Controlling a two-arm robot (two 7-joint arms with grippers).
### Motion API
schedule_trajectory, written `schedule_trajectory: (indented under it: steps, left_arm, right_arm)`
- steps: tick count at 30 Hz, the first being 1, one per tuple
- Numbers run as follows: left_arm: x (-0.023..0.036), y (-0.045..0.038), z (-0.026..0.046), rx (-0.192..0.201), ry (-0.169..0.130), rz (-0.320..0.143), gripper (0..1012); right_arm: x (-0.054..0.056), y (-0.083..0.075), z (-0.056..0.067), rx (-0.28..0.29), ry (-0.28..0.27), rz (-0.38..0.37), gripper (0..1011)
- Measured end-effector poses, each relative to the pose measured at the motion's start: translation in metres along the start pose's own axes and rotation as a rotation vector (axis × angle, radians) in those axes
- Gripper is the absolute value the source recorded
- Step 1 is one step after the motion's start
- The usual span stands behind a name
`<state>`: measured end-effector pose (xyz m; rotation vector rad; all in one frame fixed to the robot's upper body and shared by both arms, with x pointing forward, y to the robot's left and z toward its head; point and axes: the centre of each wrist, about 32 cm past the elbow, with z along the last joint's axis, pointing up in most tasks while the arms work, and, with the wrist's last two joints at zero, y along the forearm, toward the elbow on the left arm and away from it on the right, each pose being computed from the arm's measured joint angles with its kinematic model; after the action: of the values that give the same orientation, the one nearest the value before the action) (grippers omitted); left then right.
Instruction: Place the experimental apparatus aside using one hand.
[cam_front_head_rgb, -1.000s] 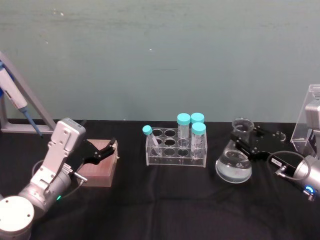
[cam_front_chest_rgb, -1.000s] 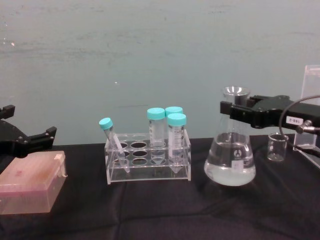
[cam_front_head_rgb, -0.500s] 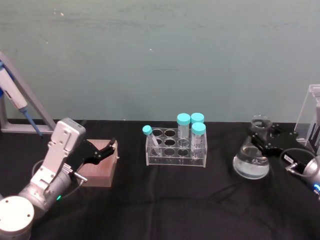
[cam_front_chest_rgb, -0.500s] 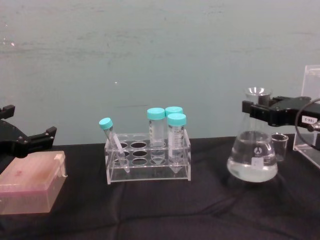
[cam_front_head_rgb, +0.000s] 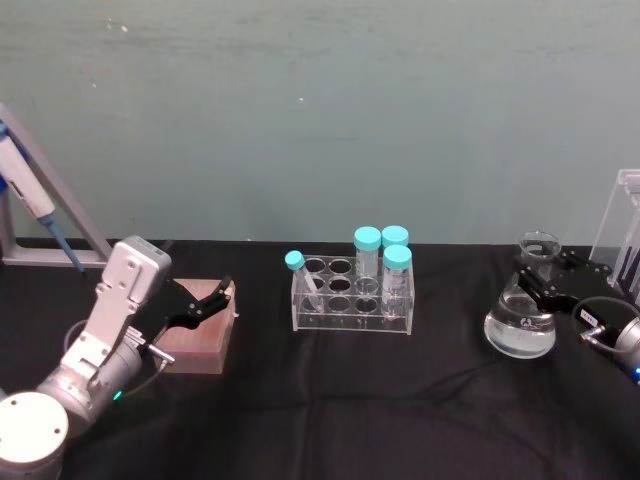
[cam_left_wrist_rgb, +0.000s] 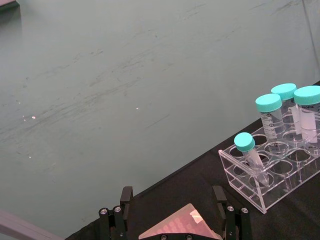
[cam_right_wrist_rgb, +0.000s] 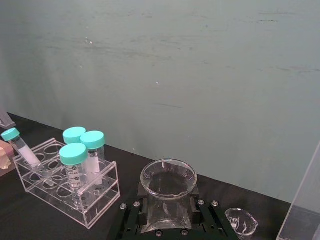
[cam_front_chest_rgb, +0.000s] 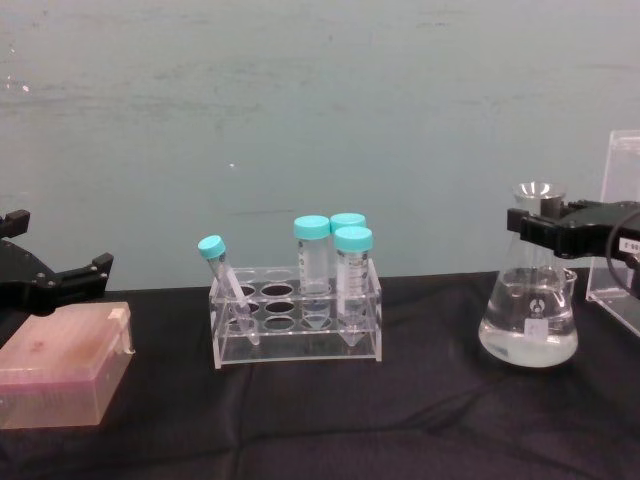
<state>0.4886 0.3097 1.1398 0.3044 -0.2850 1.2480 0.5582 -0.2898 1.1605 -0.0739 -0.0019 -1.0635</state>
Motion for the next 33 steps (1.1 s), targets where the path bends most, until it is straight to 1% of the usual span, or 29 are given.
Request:
schedule_trajectory:
  steps: [7, 16, 33]
  left_arm:
    - [0.0, 0.0, 0.0, 0.0, 0.0, 0.0, 1000]
    - [0.0, 0.0, 0.0, 0.0, 0.0, 0.0, 1000]
    - [0.0, 0.0, 0.0, 0.0, 0.0, 0.0, 1000]
  right_arm:
    - [0.003, -0.001, -0.001, -0.004, -0.004, -0.014, 449]
    - [0.006, -0.005, -0.003, -0.01, 0.007, -0.036, 449]
    - [0.01, -0.014, 0.0, -0.012, 0.012, -0.071, 448]
